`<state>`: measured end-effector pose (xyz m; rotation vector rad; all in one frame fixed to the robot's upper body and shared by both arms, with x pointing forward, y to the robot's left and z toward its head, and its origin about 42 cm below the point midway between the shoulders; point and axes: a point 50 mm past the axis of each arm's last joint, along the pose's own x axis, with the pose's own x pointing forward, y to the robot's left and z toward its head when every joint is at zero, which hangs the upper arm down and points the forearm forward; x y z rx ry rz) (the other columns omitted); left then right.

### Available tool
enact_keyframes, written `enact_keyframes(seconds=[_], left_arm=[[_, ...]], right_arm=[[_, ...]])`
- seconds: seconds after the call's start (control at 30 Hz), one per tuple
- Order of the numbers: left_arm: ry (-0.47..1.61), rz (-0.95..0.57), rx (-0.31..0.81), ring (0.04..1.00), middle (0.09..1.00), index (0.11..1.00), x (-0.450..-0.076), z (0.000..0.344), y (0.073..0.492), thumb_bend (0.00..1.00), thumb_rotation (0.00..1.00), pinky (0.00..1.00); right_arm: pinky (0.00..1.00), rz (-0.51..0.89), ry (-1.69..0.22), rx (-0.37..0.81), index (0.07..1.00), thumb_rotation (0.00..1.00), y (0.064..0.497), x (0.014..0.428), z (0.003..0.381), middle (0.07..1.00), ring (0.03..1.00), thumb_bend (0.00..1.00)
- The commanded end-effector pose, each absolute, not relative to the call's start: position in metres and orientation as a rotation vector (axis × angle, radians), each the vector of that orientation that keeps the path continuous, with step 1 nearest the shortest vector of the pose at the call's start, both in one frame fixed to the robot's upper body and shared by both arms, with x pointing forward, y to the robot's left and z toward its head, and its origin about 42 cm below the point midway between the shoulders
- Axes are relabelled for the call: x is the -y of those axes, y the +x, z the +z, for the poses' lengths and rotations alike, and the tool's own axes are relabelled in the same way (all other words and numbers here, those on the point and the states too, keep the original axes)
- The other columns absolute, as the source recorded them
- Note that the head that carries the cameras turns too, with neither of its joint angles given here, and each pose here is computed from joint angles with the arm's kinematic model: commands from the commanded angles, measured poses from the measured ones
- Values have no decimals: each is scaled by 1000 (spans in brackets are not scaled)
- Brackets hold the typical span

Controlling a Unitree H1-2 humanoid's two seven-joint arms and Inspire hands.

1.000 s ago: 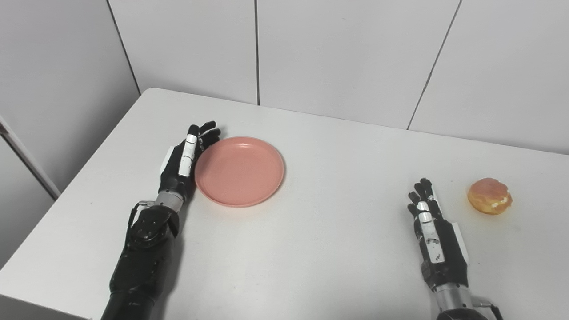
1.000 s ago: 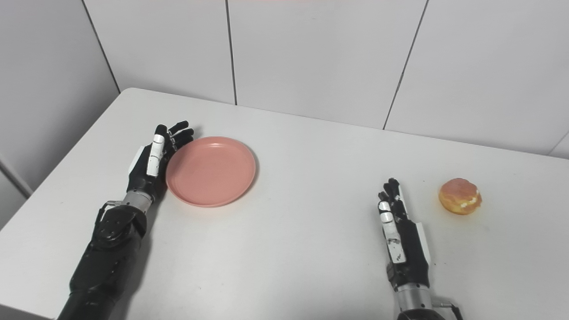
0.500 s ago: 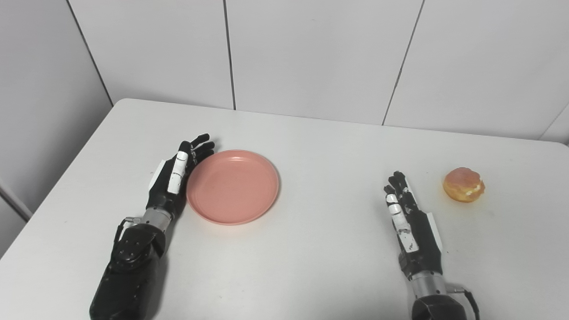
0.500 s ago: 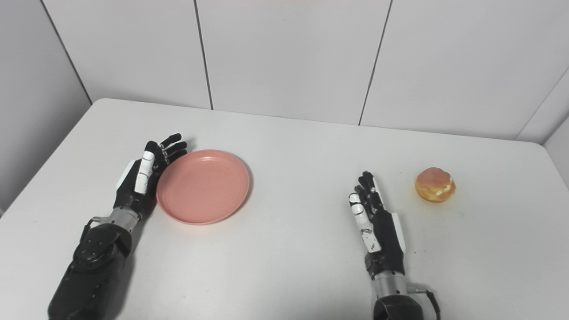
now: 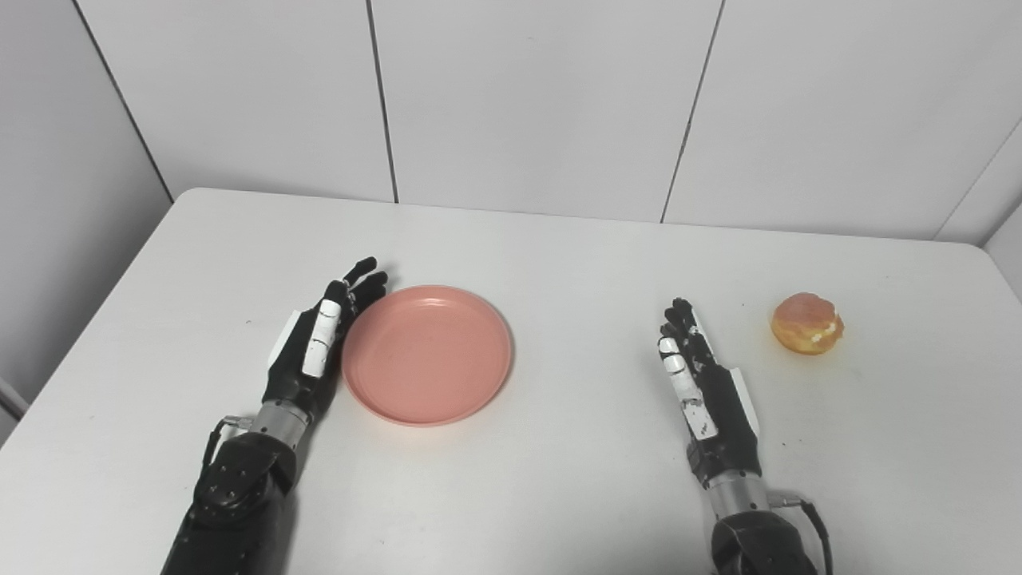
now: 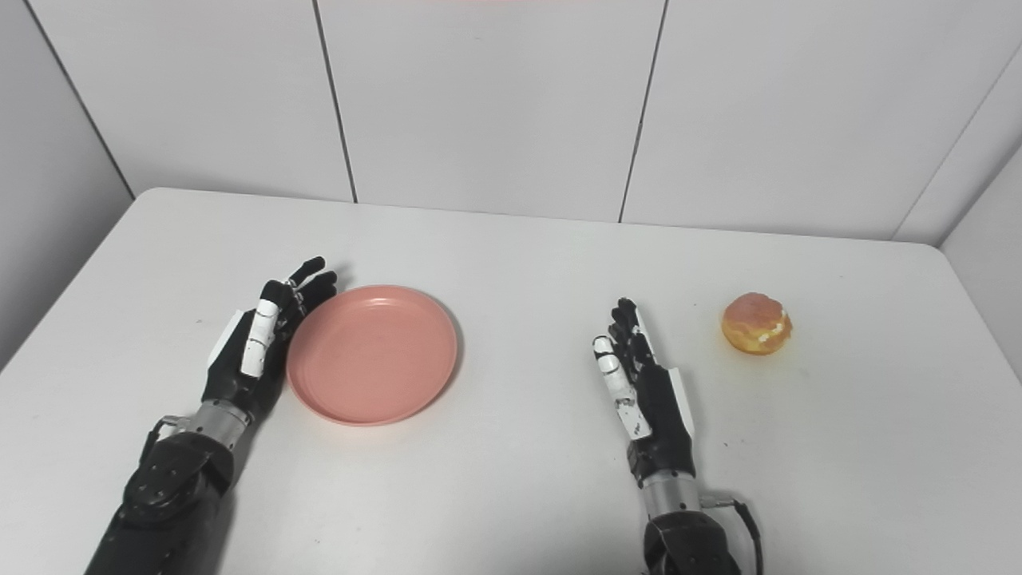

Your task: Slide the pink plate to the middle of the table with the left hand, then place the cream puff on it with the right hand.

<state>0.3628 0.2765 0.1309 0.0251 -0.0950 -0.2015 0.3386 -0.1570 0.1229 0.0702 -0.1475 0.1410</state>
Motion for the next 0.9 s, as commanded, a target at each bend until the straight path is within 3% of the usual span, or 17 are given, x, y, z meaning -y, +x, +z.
enact_keyframes(seconds=[0.0, 0.2, 0.53, 0.87], left_arm=[[-21, -283, 39, 901, 884, 868, -240, 118, 349, 845, 1000, 921], [-27, -309, 59, 899, 886, 875, -224, 119, 334, 794, 1000, 928], [-70, -354, 41, 941, 918, 903, -194, 123, 308, 830, 1000, 968], [-92, -404, 40, 949, 936, 933, -175, 127, 292, 799, 1000, 988]], right_arm=[[1000, 168, 72, 205, 979, 803, 342, 151, 136, 973, 975, 643], [1000, 163, 66, 205, 978, 810, 341, 150, 138, 971, 980, 623], [1000, 154, 73, 203, 984, 813, 340, 152, 139, 975, 981, 630], [1000, 148, 79, 211, 976, 784, 340, 155, 138, 971, 972, 636]])
